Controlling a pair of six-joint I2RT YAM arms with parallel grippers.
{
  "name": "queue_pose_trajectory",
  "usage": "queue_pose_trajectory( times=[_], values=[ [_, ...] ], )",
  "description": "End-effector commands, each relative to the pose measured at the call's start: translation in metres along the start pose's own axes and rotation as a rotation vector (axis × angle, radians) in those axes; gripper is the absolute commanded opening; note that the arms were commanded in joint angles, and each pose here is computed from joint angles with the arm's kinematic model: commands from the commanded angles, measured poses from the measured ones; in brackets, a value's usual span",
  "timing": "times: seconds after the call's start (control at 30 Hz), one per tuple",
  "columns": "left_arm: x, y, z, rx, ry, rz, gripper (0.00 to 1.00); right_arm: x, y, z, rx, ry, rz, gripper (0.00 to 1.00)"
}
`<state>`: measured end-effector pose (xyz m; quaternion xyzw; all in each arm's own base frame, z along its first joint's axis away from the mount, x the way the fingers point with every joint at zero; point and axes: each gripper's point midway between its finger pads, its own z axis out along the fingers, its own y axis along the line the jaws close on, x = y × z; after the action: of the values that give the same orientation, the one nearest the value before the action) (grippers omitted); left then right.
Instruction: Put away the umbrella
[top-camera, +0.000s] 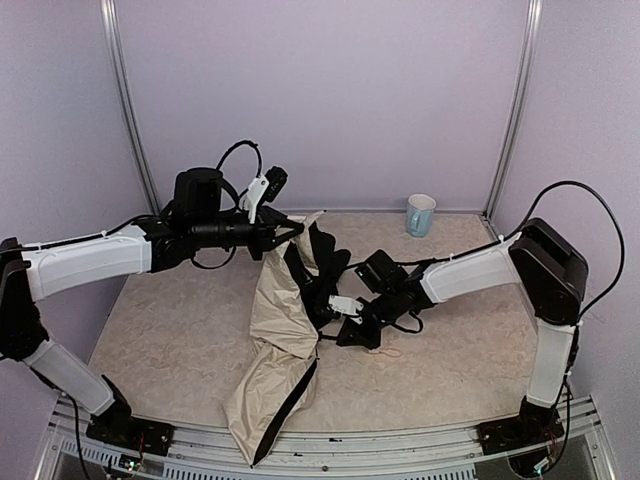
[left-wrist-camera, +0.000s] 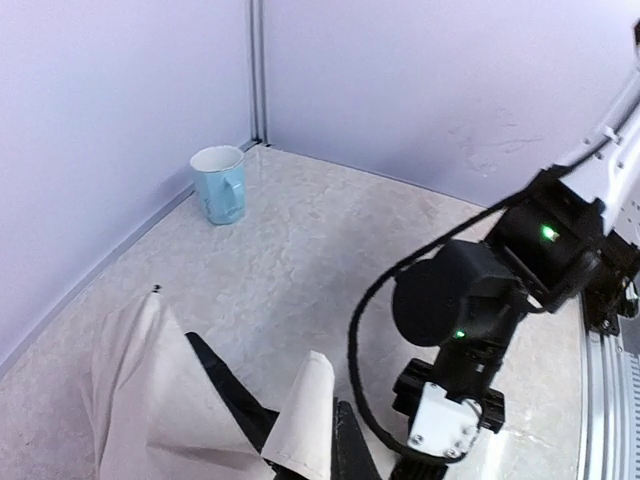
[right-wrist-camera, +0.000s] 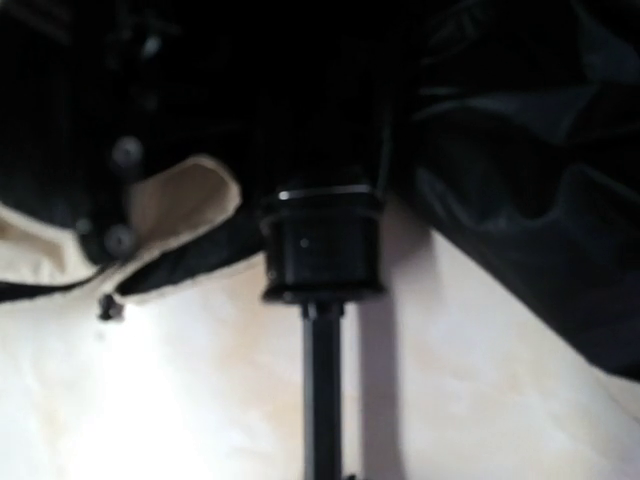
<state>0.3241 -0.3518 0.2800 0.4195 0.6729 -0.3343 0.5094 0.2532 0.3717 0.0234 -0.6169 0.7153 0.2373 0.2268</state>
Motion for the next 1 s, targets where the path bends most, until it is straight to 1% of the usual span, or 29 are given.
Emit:
queue_pose_trajectory(
  times=[0.0, 0.1, 0.2, 0.27, 0.4, 0.47, 0.57, 0.63, 0.73, 0.8, 0.9, 0.97],
  values=[
    [-0.016, -0.042, -0.014, 0.138, -0.104, 0.084, 0.04, -0.011, -0.026, -0.023, 0.103, -0.057, 0.079, 0.0],
    [-0.018, -0.062, -0.026, 0.18, -0.143, 0.118, 0.06, -0.018, -0.043, -0.041, 0.17, -0.112, 0.123, 0.0],
    [-0.011, -0.085, -0.038, 0.249, -0.174, 0.147, 0.11, -0.024, -0.059, -0.061, 0.235, -0.172, 0.172, 0.0],
    [-0.002, -0.1, -0.044, 0.299, -0.176, 0.164, 0.15, -0.028, -0.067, -0.071, 0.291, -0.196, 0.169, 0.0],
    [0.029, -0.132, -0.05, 0.433, -0.128, 0.139, 0.22, -0.03, -0.083, -0.088, 0.416, -0.209, 0.167, 0.0],
    [0.045, -0.147, -0.052, 0.485, -0.093, 0.111, 0.23, -0.03, -0.092, -0.1, 0.496, -0.215, 0.162, 0.0],
    [0.072, -0.163, -0.051, 0.516, -0.02, 0.078, 0.23, -0.038, -0.105, -0.125, 0.615, -0.241, 0.135, 0.0],
    [0.092, -0.171, -0.052, 0.525, 0.035, 0.057, 0.27, -0.047, -0.111, -0.145, 0.689, -0.271, 0.12, 0.0],
    [0.115, -0.175, -0.05, 0.491, 0.097, 0.055, 0.31, -0.062, -0.117, -0.179, 0.806, -0.323, 0.077, 0.0],
    [0.125, -0.175, -0.049, 0.459, 0.125, 0.066, 0.34, -0.074, -0.114, -0.197, 0.835, -0.361, 0.022, 0.0],
    [0.129, -0.171, -0.049, 0.427, 0.136, 0.075, 0.44, -0.086, -0.106, -0.216, 0.873, -0.399, -0.054, 0.0],
    [0.125, -0.169, -0.051, 0.399, 0.122, 0.091, 0.54, -0.09, -0.103, -0.23, 0.909, -0.419, -0.087, 0.0]
  ],
)
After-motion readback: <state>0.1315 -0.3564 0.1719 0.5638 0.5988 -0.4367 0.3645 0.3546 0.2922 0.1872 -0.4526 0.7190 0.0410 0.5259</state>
